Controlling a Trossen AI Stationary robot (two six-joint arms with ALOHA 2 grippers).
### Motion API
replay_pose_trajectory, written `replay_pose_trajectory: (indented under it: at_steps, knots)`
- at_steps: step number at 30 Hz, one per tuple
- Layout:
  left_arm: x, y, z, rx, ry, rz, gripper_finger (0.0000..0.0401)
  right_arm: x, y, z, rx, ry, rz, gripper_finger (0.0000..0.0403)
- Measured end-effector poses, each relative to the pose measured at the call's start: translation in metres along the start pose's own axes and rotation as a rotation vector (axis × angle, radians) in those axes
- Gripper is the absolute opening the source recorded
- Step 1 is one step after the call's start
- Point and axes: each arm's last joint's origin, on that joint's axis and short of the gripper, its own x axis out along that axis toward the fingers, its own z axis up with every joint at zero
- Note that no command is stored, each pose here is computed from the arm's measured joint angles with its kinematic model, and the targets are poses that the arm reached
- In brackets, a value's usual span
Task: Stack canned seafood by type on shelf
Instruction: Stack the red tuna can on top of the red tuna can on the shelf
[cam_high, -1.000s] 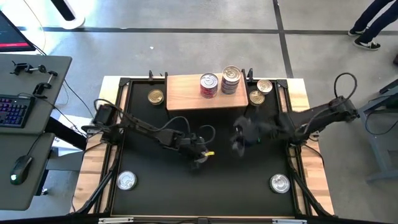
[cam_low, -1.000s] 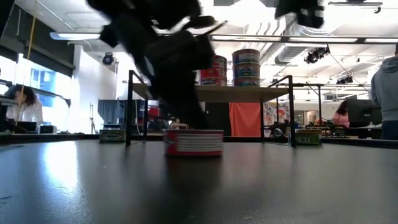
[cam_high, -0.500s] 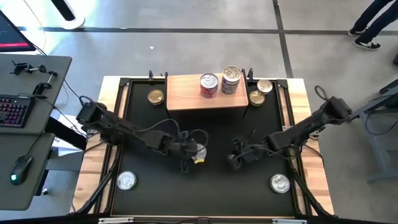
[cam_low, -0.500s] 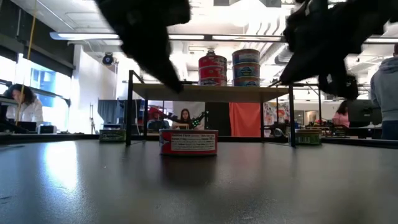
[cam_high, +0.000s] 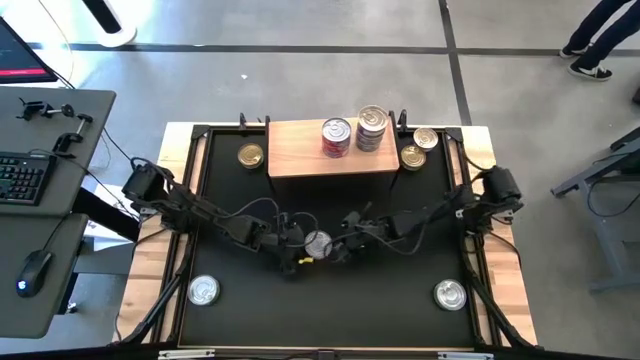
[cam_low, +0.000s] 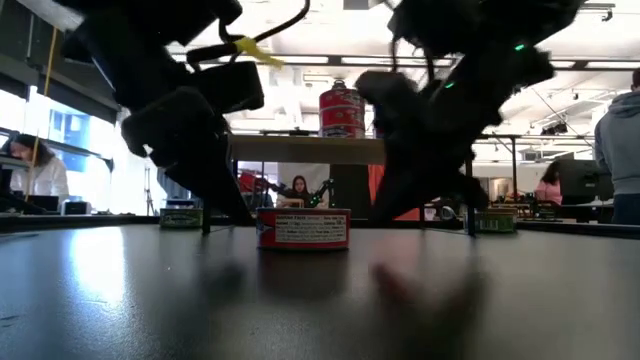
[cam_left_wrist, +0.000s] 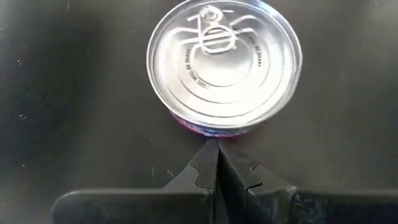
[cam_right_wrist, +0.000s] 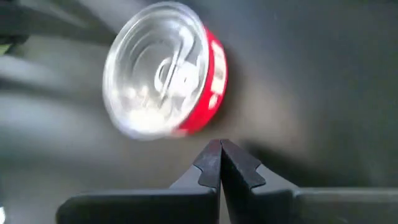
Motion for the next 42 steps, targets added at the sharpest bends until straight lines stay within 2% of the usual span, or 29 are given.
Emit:
replay_pose_trajectory:
  at_steps: [4,11,15,20,25,30,39,42]
  knots:
    - [0.003,0.002,-0.003,-0.01,-0.035,-0.015,0.0,0.013,0.012,0.011,-0.024,-0.001,-0.01,0.0]
    - [0.01,0.0,-0.007,0.044,-0.072,-0.07,0.0,0.023,0.026,0.025,-0.06,0.018,-0.149,0.0]
    - [0.024,-0.004,-0.01,0.059,-0.081,-0.083,0.0,0.012,0.044,0.039,-0.072,-0.012,-0.173,0.0]
    - [0.032,-0.006,-0.012,0.054,-0.103,-0.069,0.0,-0.004,0.06,0.047,-0.104,0.058,-0.187,0.0]
    - [0.033,-0.006,-0.012,0.053,-0.111,-0.052,0.0,-0.019,0.082,0.059,-0.083,0.038,-0.116,0.0]
    - [0.037,-0.003,-0.008,0.113,-0.164,-0.011,0.0,-0.021,0.095,0.064,-0.092,0.036,-0.013,0.0]
    - [0.05,0.003,-0.006,0.08,-0.197,-0.005,0.0,-0.021,0.096,0.059,-0.102,0.037,-0.025,0.0]
    - [0.043,0.004,-0.004,0.124,-0.18,-0.015,0.0,-0.026,0.096,0.061,-0.14,0.027,-0.02,0.0]
